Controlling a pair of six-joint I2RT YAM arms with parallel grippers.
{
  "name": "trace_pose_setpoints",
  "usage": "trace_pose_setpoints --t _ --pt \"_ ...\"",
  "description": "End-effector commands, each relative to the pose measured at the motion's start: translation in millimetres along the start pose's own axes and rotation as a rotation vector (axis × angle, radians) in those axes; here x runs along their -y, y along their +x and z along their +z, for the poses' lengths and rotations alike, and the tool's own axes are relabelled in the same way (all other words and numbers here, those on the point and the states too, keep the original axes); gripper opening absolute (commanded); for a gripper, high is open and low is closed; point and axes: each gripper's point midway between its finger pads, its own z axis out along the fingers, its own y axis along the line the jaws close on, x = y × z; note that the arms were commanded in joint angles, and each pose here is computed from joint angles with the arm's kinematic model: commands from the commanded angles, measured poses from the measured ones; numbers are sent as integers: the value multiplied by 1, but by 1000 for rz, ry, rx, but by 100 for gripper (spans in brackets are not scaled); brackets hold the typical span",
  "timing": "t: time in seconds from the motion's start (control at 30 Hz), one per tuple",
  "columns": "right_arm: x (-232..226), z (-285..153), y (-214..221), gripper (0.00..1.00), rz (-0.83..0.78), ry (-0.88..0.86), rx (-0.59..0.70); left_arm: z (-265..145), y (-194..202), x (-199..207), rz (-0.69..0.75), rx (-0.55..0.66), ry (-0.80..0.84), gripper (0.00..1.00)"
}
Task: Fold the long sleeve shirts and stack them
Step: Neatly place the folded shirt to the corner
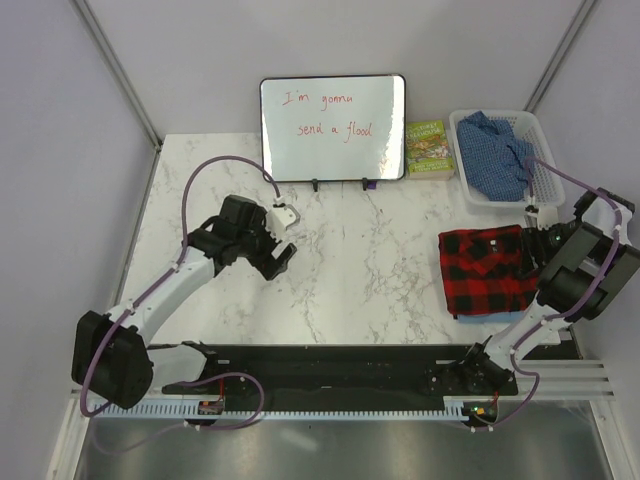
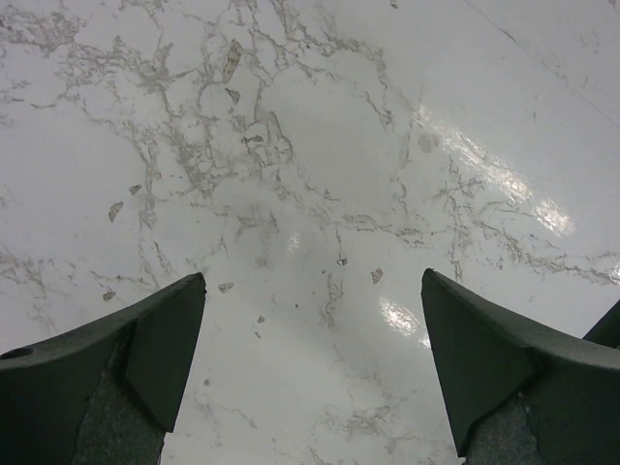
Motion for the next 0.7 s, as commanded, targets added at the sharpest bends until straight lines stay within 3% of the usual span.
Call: trace_pose_setpoints --t 0.0,0.2,0.33,0.47,0.67 --pt "19 16 10 65 14 10 -31 -9 0 0 -75 19 10 99" --pt "24 -11 -1 67 6 82 14 -24 5 -9 -194 33 16 99" --pt "4 -69 -29 72 -57 102 164 -37 -1 -16 -296 73 45 99" --pt "-48 -118 -65 79 -93 24 339 -60 -14 -35 -432 146 96 99" --pt "-149 -113 -135 81 -169 -136 467 -88 -25 -71 -571 173 88 99"
